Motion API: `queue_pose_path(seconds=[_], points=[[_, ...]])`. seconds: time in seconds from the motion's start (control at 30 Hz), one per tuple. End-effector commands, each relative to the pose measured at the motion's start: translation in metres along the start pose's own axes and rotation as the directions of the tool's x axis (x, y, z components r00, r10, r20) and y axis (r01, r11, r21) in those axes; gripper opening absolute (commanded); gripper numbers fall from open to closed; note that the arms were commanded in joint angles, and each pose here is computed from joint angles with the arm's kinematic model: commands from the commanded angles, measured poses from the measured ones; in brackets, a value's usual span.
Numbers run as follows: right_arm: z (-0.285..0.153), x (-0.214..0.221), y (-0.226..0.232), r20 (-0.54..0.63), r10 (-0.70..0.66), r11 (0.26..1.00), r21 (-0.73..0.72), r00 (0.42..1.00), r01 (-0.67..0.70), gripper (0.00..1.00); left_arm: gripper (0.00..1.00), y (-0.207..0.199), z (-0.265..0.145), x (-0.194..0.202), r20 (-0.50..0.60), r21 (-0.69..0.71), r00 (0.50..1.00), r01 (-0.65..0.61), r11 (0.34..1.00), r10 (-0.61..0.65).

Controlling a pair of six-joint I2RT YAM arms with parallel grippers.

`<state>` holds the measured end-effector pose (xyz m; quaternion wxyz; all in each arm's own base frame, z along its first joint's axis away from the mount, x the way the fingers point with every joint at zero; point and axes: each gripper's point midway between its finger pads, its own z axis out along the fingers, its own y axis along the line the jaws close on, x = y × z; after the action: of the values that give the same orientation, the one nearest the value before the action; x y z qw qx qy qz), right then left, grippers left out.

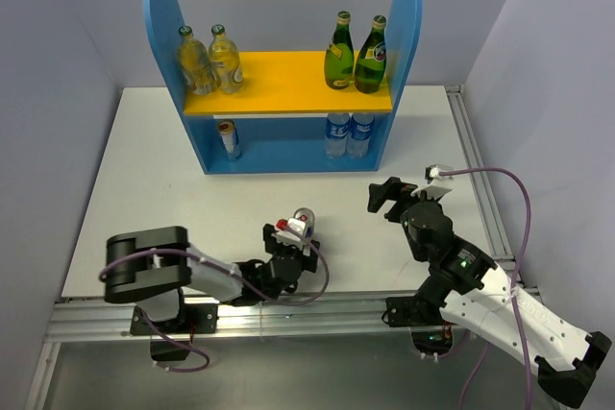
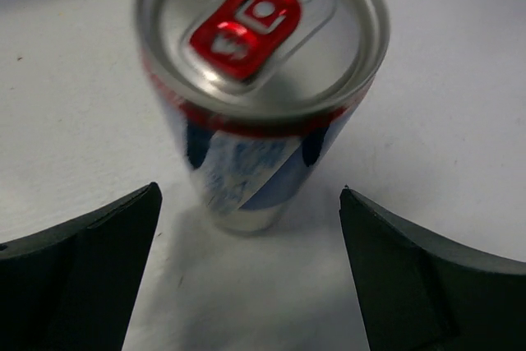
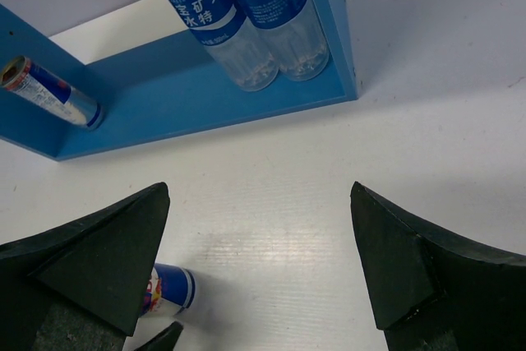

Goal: Place and organize the beverage onto the shelf

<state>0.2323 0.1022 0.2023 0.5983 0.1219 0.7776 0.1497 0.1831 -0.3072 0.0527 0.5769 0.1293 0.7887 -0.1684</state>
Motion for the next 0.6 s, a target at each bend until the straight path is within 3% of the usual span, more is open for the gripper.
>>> queue_pose_path(seconds=[0.0, 0.13, 0.23, 0.3, 0.37, 0.43, 0.47, 0.57], points=[[0.000, -0.001, 0.001, 0.013, 0.017, 1.000, -0.001, 1.000, -0.017, 0.98, 0.96, -0.023, 0.025, -0.032, 0.108, 0.005, 0.989, 0.098, 0.995, -0.098], [-0.001, -0.003, 0.000, 0.019, 0.019, 1.000, 0.000, 1.000, -0.019, 0.98, 0.93, -0.021, 0.047, -0.027, 0.120, -0.062, 0.990, 0.075, 0.995, -0.067], [-0.001, -0.003, 0.000, 0.021, 0.021, 1.000, -0.002, 1.000, -0.021, 0.98, 0.80, -0.017, 0.058, -0.025, 0.131, -0.091, 0.990, 0.071, 0.993, -0.059], [-0.001, -0.003, 0.000, 0.020, 0.020, 1.000, -0.003, 1.000, -0.020, 0.98, 0.59, -0.013, 0.066, -0.025, 0.134, -0.112, 0.990, 0.070, 0.991, -0.054], [-0.001, -0.004, 0.001, 0.021, 0.021, 1.000, -0.004, 1.000, -0.020, 0.98, 0.29, -0.009, 0.069, -0.026, 0.139, -0.133, 0.989, 0.065, 0.989, -0.046], [0.000, -0.002, 0.000, 0.019, 0.019, 1.000, -0.002, 1.000, -0.019, 0.98, 0.16, -0.002, 0.071, -0.029, 0.146, -0.163, 0.989, 0.060, 0.985, -0.036], [-0.001, -0.003, 0.001, 0.020, 0.019, 1.000, -0.005, 1.000, -0.019, 0.98, 0.03, 0.001, 0.070, -0.033, 0.154, -0.170, 0.987, 0.064, 0.983, -0.038], [0.000, -0.002, 0.001, 0.017, 0.019, 1.000, -0.005, 1.000, -0.019, 0.98, 0.00, 0.016, 0.068, -0.046, 0.174, -0.204, 0.984, 0.075, 0.976, -0.039]])
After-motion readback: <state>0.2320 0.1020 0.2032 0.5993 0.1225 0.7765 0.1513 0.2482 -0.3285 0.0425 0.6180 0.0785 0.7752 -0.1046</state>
